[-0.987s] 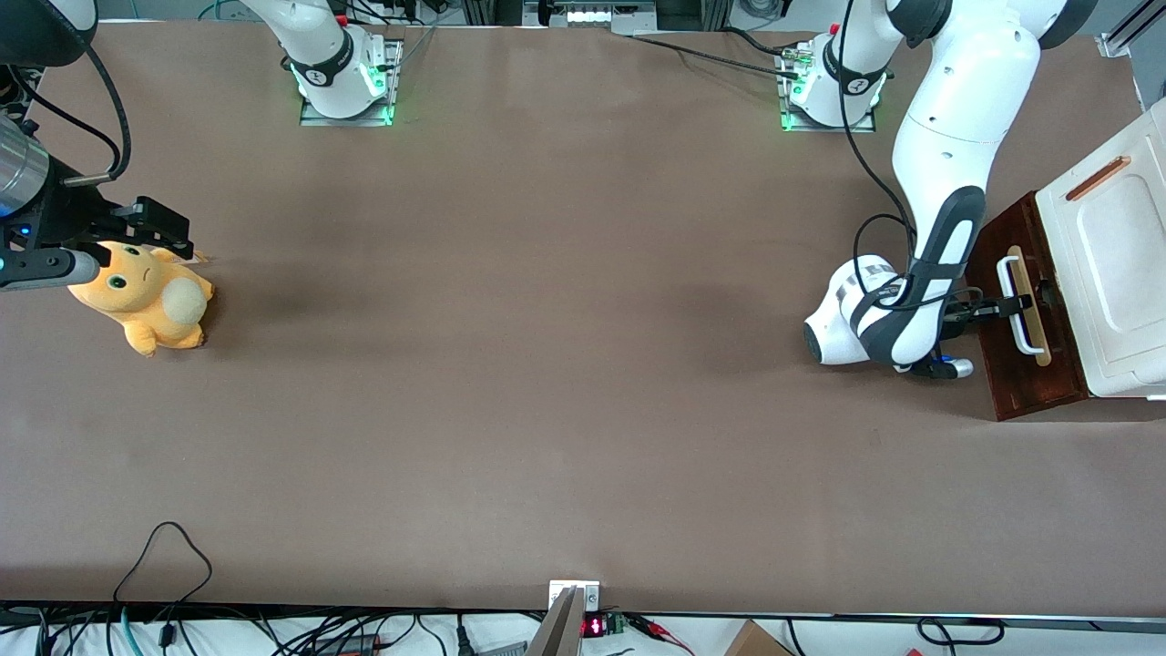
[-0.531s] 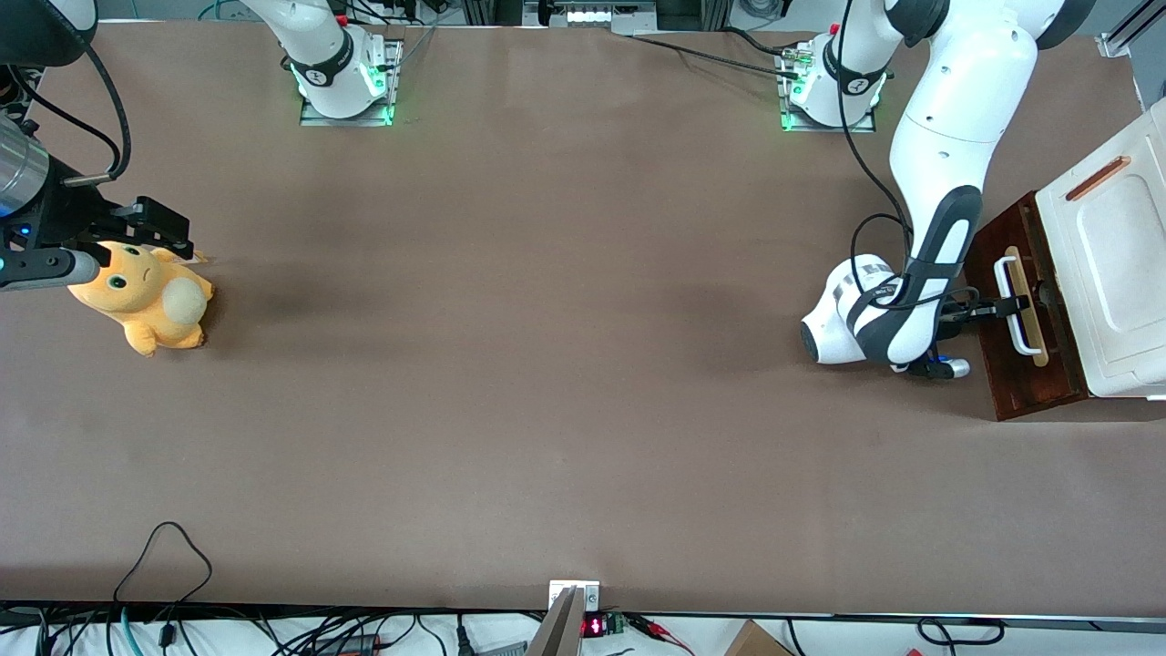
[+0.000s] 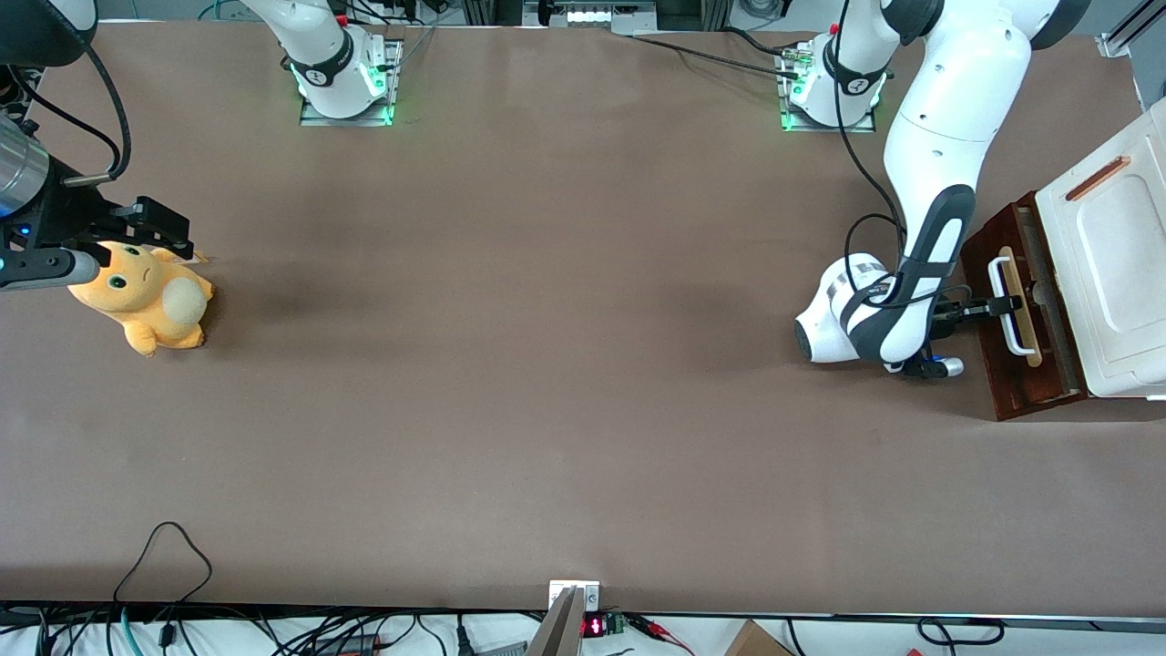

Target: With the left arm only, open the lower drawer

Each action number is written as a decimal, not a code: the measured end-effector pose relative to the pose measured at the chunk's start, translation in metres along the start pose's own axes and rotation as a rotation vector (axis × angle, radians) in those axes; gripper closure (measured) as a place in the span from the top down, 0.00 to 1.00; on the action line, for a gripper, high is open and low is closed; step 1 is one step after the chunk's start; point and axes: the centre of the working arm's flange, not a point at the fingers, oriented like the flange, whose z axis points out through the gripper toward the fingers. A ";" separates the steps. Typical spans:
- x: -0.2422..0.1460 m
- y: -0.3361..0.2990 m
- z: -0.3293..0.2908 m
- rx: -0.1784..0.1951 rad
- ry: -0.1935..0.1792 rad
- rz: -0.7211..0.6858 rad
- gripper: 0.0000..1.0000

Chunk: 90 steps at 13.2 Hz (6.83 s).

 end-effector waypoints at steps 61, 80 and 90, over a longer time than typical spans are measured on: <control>-0.023 -0.008 -0.103 -0.127 0.002 0.030 1.00; -0.047 -0.390 -0.017 -1.404 0.119 -0.093 1.00; -0.071 -0.432 -0.059 -1.509 0.367 -0.063 1.00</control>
